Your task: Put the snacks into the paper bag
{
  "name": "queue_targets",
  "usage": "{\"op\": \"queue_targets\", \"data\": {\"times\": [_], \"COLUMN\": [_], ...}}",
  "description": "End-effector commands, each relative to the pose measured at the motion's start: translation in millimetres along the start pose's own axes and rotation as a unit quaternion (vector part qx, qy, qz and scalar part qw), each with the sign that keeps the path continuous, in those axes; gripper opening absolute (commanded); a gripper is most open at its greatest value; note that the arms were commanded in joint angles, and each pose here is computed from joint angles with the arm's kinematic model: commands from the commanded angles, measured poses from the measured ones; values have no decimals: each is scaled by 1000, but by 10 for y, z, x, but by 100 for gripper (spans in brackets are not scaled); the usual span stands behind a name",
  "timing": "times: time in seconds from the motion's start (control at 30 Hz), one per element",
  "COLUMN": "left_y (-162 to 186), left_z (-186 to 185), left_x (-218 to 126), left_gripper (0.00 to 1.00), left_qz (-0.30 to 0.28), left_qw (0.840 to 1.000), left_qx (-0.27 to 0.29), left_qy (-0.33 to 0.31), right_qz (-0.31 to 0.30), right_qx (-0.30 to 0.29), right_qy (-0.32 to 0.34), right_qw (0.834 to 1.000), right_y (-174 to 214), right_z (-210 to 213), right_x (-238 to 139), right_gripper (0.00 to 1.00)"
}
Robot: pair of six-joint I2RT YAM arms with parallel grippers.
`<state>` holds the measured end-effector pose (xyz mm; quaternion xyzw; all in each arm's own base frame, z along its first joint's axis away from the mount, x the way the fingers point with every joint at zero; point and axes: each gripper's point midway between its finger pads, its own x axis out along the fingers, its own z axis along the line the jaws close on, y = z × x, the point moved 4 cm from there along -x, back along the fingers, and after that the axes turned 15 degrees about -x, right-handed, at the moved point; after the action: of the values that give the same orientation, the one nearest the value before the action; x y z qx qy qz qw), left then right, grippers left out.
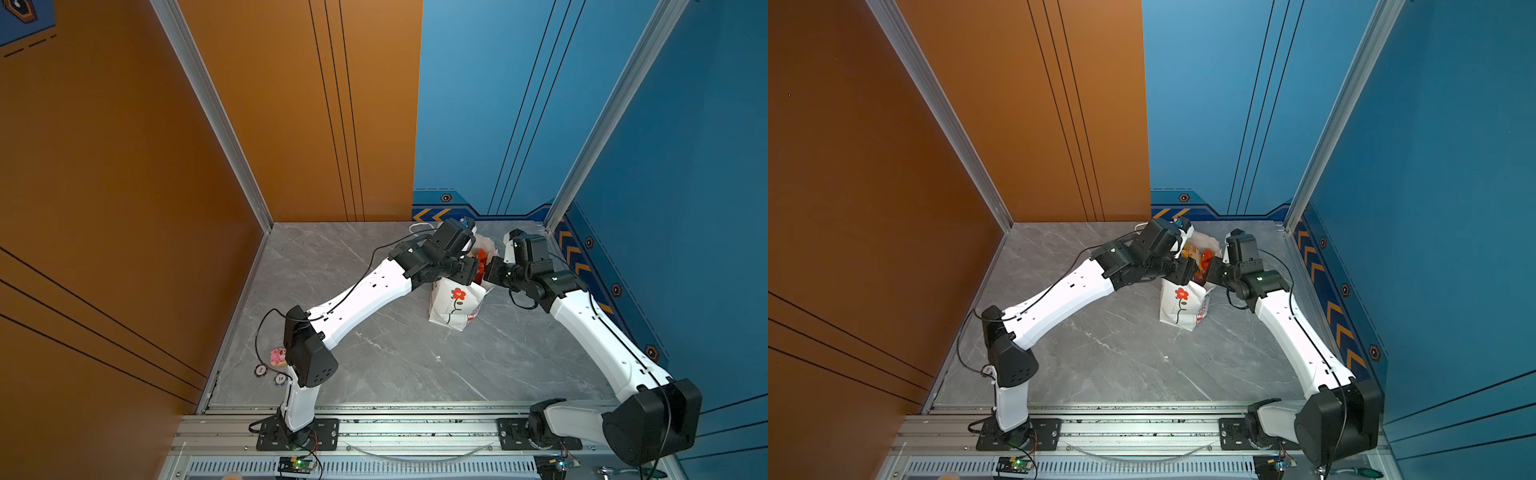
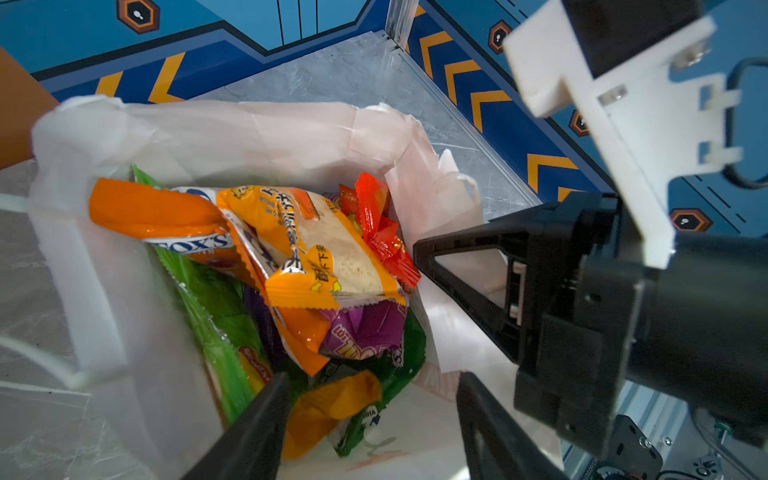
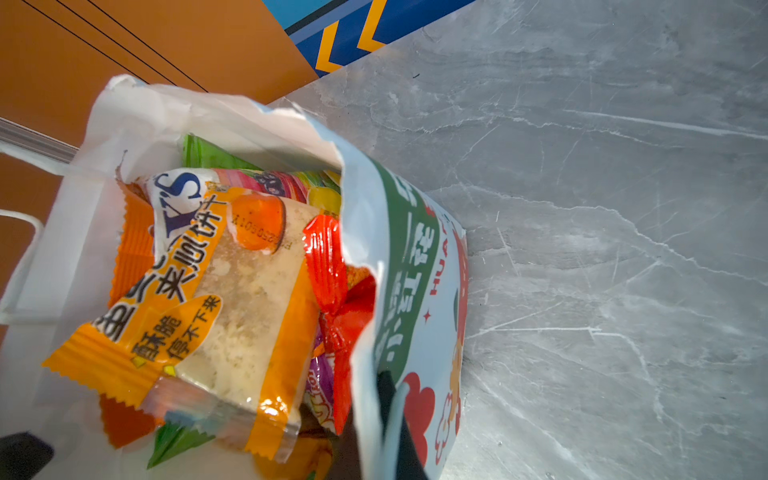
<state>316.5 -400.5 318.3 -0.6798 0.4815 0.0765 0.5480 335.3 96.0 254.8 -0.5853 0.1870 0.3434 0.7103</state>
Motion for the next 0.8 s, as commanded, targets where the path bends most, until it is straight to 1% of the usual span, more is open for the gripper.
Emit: {"op": "queue_targets", "data": {"times": [0.0, 0.13, 0.33, 0.47, 0.6, 0.67, 0.77], "left_y": [-155, -229, -361, -412, -464, -476, -475], "left_z": [-50, 10, 230, 417, 663, 748, 770], "left_x": [-294, -377, -440, -389, -322, -267, -145], "left_gripper": [67, 67, 67, 67, 65, 65, 65], "left_qz": [-37, -54, -76, -81, -79, -73, -53], "left_qw": [999, 998, 995, 991, 983, 981, 983], "left_qx": [8, -6, -56, -87, -135, -146, -147], "left_qy": [-5, -17, -43, -64, -92, -102, -96], "right_qz": [59, 57, 57, 54, 52, 51, 53], "right_qx": [-6, -7, -6, -7, -8, -8, -10], "right_qy": [0, 2, 0, -2, -4, -5, -7], "right_qw": [998, 998, 998, 999, 999, 999, 999], "right_y": [287, 285, 289, 269, 252, 241, 241], "right_z": [-7, -11, -7, 4, 14, 20, 34], "right_x": [59, 41, 36, 25, 19, 14, 20], "right_gripper": [6, 6, 6, 6, 6, 6, 6]}}
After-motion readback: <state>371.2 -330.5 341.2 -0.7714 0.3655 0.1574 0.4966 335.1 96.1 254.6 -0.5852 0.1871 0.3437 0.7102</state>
